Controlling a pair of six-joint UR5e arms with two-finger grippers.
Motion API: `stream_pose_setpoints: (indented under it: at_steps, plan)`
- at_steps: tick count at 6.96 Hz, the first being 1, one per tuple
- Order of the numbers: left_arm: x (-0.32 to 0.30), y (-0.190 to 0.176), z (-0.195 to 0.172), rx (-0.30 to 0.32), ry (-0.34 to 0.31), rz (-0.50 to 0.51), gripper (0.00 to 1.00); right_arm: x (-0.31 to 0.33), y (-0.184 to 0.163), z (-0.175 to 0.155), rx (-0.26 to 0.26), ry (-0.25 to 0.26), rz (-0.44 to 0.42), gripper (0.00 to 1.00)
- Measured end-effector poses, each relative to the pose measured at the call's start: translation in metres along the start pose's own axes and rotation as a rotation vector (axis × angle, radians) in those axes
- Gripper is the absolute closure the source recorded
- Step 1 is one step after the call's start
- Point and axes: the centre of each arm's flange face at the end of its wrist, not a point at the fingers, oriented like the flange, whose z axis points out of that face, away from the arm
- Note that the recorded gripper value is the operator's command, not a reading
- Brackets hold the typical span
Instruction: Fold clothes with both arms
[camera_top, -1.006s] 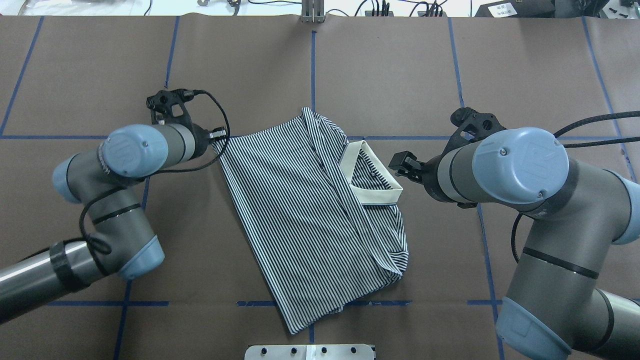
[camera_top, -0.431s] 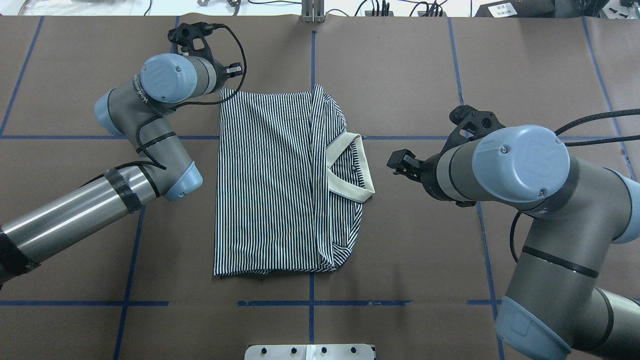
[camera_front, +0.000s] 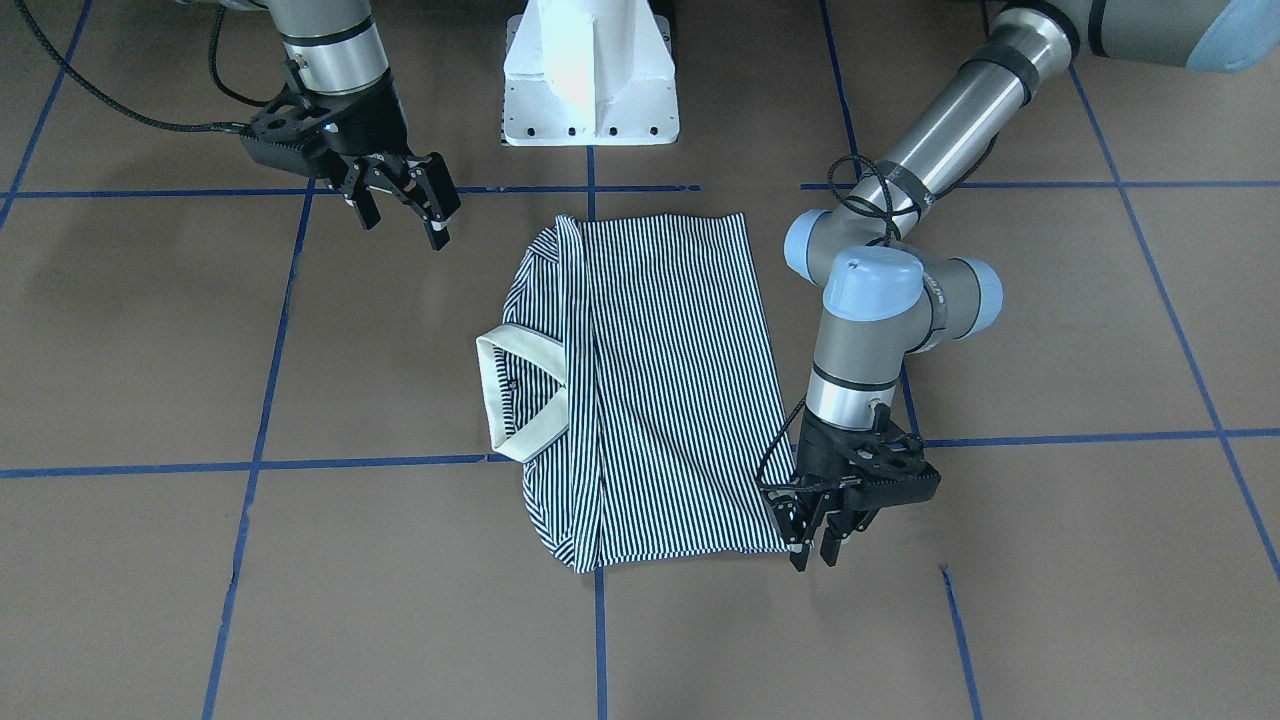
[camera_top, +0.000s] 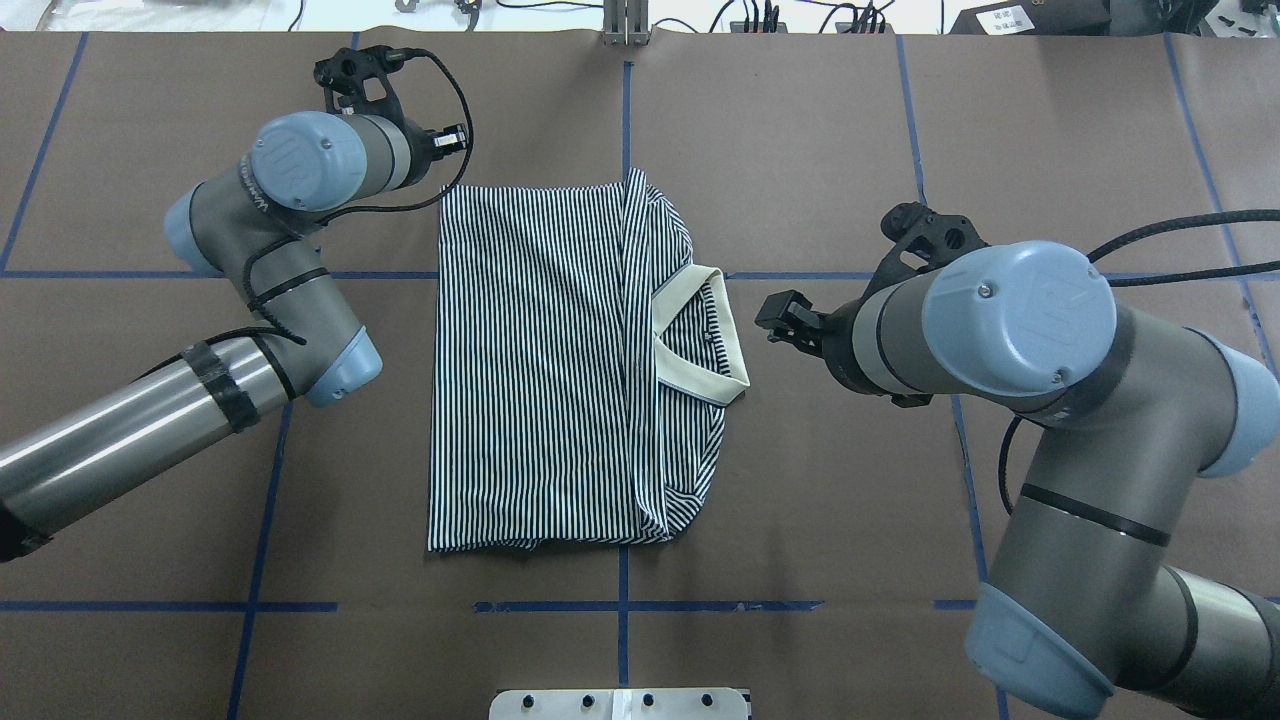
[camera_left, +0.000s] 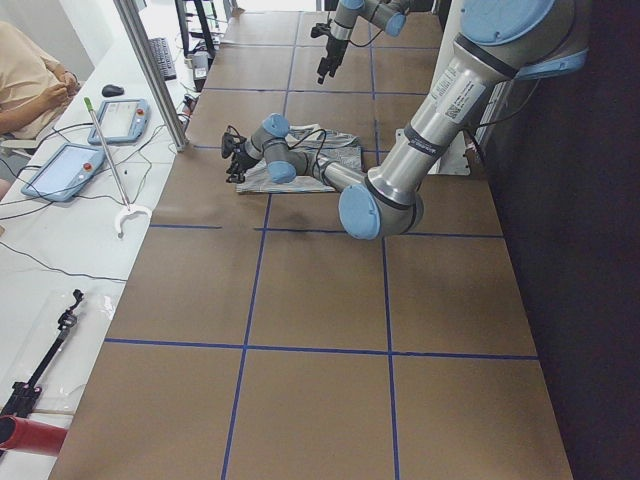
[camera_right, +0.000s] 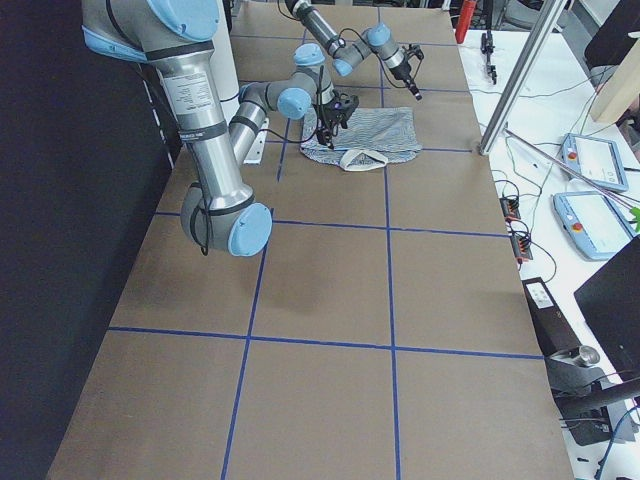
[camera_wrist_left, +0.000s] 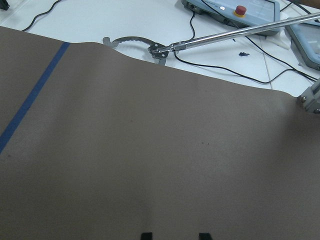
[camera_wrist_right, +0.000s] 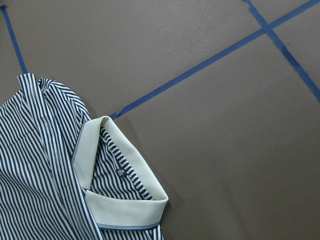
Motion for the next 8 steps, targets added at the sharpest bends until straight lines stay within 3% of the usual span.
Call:
stream_pose_setpoints:
  at_steps: [3,6,8]
  plan:
    - [-0.024,0.011,-0.068,-0.056,0.098,-0.017,0.54,-0.061,0.03,0.049,-0.035,0.008,-0.051,0.0]
    - [-0.033,0.015,-0.076,-0.069,0.101,-0.033,0.54,-0.09,0.1,0.091,-0.126,0.058,-0.288,0.0]
    - [-0.035,0.017,-0.076,-0.072,0.099,-0.034,0.54,-0.087,0.13,0.105,-0.158,0.081,-0.366,0.0]
